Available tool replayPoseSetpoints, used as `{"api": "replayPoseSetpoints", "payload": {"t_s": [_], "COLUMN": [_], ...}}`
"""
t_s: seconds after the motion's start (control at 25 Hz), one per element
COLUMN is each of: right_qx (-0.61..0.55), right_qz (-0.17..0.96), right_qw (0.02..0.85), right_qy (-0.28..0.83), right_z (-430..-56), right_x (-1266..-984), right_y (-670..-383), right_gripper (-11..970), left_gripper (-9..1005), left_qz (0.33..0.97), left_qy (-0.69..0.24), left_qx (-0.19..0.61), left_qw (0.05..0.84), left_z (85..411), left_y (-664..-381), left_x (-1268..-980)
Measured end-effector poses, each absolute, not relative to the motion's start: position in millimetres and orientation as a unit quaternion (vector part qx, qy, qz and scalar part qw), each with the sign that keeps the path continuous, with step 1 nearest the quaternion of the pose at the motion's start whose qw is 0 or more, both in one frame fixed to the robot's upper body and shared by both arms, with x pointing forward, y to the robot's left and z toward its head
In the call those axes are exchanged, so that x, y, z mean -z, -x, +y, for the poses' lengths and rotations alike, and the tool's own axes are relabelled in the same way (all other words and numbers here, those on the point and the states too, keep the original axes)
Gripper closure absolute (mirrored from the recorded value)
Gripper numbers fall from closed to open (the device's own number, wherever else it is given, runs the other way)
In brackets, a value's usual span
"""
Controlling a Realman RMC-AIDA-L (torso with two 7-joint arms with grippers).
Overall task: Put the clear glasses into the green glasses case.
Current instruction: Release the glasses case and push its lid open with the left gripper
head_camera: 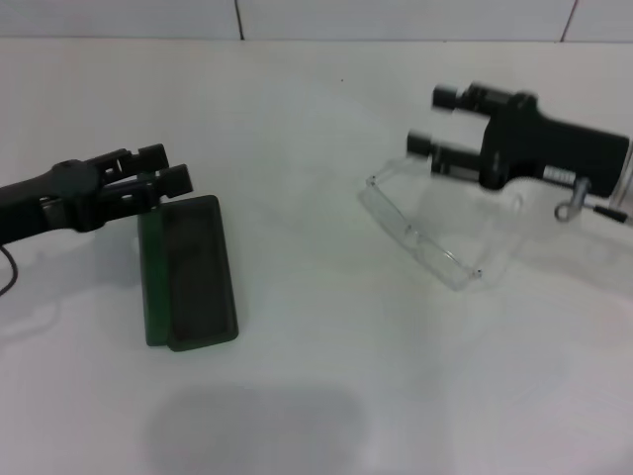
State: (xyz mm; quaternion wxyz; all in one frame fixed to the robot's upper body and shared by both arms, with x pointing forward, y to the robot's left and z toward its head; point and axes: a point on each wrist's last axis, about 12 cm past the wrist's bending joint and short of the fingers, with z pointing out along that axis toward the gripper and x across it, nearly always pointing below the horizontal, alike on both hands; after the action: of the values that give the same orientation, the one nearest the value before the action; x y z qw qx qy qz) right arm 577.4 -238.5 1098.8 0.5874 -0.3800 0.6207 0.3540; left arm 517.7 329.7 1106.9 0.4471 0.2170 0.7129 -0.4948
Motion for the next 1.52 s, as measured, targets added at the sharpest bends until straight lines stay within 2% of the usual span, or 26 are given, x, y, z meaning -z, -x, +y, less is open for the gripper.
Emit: {"api": "replayPoseSetpoints", "payload": {"t_s": [0.2, 0.36, 0.64, 0.92, 1.08, 1.28, 1.52], "right_qx": [-0.281, -0.227, -0.169, -0.153, -0.146, -0.135, -0.116], "right_qz": [0.629, 0.65, 0.656, 0.652, 0.651, 0.649, 0.644], "right_qw": [0.642, 0.642, 0.646, 0.66, 0.661, 0.663, 0.667], "right_qy": [0.335, 0.337, 0.352, 0.341, 0.343, 0.349, 0.357], "right_z": [-246.6, -253.7, -251.1, -253.1, -254.2, -258.5, -260.5], "right_x": [-1096.0, -1092.6, -1096.8, -1106.4, -1109.5, -1112.3, -1112.6], "right_y": [-593.4, -603.5, -621.1, -630.5, -633.7, -636.3, -637.3], "right_gripper": [293, 327, 327, 326, 326, 326, 325], "left_gripper": [139, 140, 146, 154, 159, 165, 172], "left_qz": [0.77, 0.773, 0.801, 0.86, 0.887, 0.922, 0.958], "left_qy": [-0.211, -0.195, -0.18, -0.187, -0.194, -0.178, -0.155], "left_qx": [0.434, 0.435, 0.369, 0.257, 0.21, 0.17, 0.123], "left_qw": [0.418, 0.418, 0.436, 0.398, 0.363, 0.298, 0.21], "left_z": [323.9, 323.2, 326.0, 298.8, 276.4, 260.3, 251.5], "left_y": [-541.2, -556.7, -580.9, -633.2, -651.6, -657.2, -650.8], "left_x": [-1139.9, -1164.7, -1199.2, -1226.9, -1244.7, -1257.5, -1261.5]}}
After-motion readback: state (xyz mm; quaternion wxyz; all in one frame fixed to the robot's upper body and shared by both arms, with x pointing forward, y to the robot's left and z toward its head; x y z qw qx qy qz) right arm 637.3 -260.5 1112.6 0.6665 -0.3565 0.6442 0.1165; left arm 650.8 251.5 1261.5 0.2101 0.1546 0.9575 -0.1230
